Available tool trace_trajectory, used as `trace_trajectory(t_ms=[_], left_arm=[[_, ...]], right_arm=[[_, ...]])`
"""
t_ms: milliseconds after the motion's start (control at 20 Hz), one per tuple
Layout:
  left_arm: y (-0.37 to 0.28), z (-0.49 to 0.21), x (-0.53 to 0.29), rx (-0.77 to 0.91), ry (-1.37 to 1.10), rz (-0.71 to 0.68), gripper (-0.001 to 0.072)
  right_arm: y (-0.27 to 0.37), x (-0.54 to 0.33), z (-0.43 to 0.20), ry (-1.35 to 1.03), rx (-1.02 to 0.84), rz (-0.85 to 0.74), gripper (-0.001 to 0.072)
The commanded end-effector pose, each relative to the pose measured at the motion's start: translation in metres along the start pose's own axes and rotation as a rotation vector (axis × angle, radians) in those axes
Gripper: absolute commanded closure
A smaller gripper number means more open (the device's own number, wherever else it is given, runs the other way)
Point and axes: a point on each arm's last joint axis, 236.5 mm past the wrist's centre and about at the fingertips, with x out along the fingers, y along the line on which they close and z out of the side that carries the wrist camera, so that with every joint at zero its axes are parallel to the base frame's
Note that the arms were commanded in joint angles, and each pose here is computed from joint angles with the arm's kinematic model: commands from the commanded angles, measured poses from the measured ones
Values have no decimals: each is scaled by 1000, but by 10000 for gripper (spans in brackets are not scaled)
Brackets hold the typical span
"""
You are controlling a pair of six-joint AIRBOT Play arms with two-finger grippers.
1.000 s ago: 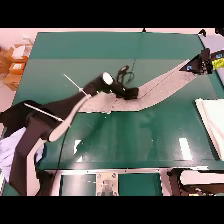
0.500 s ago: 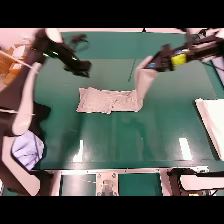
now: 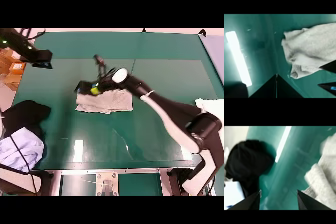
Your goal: Fold the shirts.
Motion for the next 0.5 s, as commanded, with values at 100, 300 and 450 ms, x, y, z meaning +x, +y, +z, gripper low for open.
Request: trace_trajectory(t_ms=[100, 300, 450], left_arm=[[52, -16, -17, -78, 8, 40, 687], [61, -18, -20, -92, 4, 43, 687], [59, -17, -20, -93, 1, 34, 687]], right_arm=[[-64, -46, 21, 46, -42, -144, 203], [-160, -186, 53, 30, 130, -349, 202], [-219, -240, 25, 34, 306, -402, 186]])
